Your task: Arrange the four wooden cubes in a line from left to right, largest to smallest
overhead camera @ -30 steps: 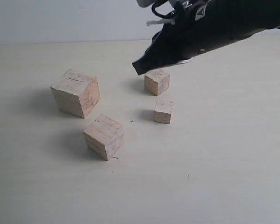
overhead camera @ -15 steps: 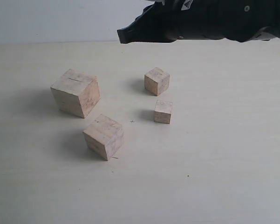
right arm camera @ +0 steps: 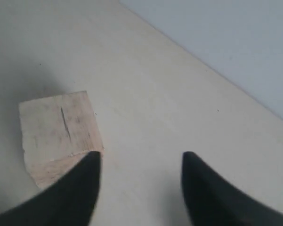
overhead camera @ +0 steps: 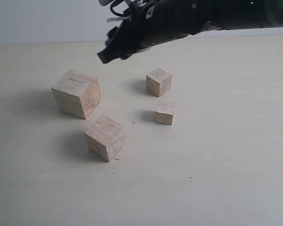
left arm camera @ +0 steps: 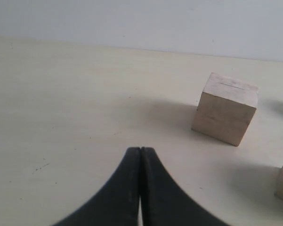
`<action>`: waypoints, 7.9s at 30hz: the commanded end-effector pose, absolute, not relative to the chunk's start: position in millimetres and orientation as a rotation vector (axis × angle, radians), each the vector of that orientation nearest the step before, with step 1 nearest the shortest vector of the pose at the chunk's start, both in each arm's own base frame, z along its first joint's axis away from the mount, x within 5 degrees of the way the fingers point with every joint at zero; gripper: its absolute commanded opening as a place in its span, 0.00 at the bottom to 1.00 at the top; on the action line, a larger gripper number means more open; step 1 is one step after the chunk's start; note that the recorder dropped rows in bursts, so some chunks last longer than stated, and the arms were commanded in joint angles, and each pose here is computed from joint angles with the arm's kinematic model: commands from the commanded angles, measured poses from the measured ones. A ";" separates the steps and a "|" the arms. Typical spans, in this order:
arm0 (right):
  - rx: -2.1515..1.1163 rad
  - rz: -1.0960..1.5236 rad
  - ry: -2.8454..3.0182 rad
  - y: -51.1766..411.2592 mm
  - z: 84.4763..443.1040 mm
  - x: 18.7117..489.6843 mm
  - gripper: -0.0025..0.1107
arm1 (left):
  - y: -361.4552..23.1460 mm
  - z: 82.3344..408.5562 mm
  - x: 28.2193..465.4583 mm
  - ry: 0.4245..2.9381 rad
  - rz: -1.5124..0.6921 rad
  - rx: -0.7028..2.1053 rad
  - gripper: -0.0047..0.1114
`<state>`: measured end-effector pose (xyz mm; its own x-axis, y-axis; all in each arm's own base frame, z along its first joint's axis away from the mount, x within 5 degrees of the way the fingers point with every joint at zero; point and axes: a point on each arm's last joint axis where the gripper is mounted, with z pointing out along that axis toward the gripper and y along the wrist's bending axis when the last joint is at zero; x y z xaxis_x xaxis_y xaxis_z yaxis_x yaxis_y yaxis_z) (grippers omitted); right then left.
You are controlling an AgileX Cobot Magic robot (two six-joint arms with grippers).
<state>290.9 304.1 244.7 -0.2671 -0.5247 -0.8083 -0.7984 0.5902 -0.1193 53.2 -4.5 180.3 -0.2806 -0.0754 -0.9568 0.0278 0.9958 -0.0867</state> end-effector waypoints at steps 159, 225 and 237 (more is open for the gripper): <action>-1.983 0.796 1.544 363.8 123.3 334.3 0.02 | -4.9 181.1 53.0 1.840 -0.105 -0.028 0.04; -1.295 0.513 2.517 328.4 222.9 224.3 0.02 | -4.9 181.1 53.0 1.840 -0.105 -0.028 0.04; -1.364 0.487 2.511 338.4 202.5 221.8 0.85 | -4.9 181.1 53.0 1.840 -0.105 -0.028 0.04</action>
<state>221.8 337.0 205.5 -0.5370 -0.7626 -0.3607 -0.8423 0.5081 0.1798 53.2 -4.5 180.3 -0.2806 -0.0736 -0.9570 0.0276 0.9960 -0.0847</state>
